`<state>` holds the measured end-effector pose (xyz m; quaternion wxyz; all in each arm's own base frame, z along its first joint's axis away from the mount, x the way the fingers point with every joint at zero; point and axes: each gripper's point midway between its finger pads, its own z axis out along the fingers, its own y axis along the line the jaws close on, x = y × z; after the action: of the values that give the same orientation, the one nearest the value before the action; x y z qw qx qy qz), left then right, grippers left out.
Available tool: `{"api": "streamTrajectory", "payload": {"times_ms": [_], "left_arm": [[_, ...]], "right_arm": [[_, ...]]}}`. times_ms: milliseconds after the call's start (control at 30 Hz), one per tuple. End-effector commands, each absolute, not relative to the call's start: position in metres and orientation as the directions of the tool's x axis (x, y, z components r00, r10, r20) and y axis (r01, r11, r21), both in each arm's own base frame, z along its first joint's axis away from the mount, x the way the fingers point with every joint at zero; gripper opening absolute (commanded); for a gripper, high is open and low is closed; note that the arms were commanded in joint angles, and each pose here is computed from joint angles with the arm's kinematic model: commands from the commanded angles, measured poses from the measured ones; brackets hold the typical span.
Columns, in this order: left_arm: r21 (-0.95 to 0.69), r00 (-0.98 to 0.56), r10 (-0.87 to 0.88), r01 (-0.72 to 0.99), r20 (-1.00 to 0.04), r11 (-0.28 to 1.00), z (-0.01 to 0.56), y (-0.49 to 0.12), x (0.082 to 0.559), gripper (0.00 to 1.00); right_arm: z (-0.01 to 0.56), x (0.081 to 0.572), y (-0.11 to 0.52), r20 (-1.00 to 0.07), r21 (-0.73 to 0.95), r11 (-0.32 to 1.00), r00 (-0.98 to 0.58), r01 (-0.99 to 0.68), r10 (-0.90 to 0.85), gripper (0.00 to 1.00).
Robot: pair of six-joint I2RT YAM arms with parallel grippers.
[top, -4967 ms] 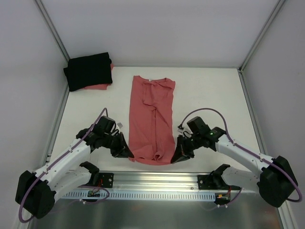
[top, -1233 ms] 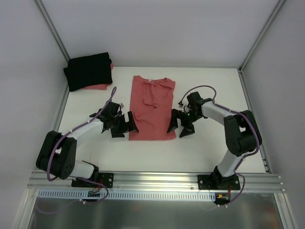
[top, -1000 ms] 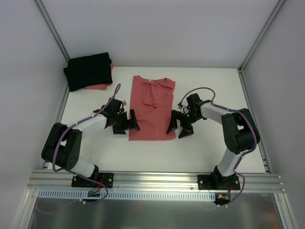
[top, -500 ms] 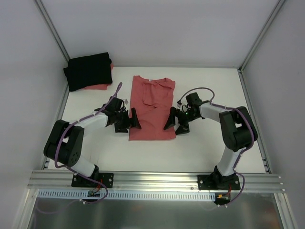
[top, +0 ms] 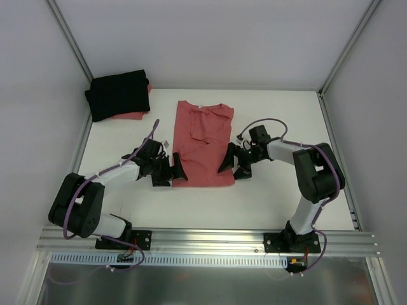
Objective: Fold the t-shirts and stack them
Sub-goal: Fold the folded rectangular tshirt in 1/3 of the way, then grab one side of the 2/3 rectangular tshirt with both arms
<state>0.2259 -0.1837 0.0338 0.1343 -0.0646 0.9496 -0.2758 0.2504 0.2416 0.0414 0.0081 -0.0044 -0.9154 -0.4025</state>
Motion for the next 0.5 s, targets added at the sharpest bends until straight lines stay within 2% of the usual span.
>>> {"api": "streamTrajectory", "payload": {"times_ms": [0, 233, 333, 367, 467], "left_arm": [[-0.531, -0.968, -0.208, -0.104, -0.14, 0.841, 0.019, -0.184, 0.205, 0.92], [-0.553, -0.972, -0.194, -0.09, -0.133, 0.828, 0.018, -0.208, 0.206, 0.89], [-0.56, -0.976, -0.178, -0.076, -0.129, 0.825, 0.017, -0.214, 0.207, 0.77], [-0.562, -0.977, -0.17, -0.068, -0.13, 0.825, 0.018, -0.217, 0.207, 0.69], [-0.557, -0.977, -0.163, -0.061, -0.135, 0.828, 0.018, -0.217, 0.207, 0.57]], "right_arm": [[0.026, 0.241, 0.234, 0.015, 0.685, 0.728, -1.0, 0.015, 0.006, 0.9], [0.023, 0.228, 0.236, 0.021, 0.682, 0.732, -1.0, 0.017, 0.004, 0.9], [0.023, 0.224, 0.235, 0.023, 0.68, 0.733, -1.0, 0.019, 0.005, 0.89], [0.023, 0.224, 0.235, 0.023, 0.679, 0.734, -1.0, 0.021, 0.007, 0.88], [0.025, 0.223, 0.235, 0.023, 0.684, 0.729, -1.0, 0.019, 0.004, 0.78]]}}
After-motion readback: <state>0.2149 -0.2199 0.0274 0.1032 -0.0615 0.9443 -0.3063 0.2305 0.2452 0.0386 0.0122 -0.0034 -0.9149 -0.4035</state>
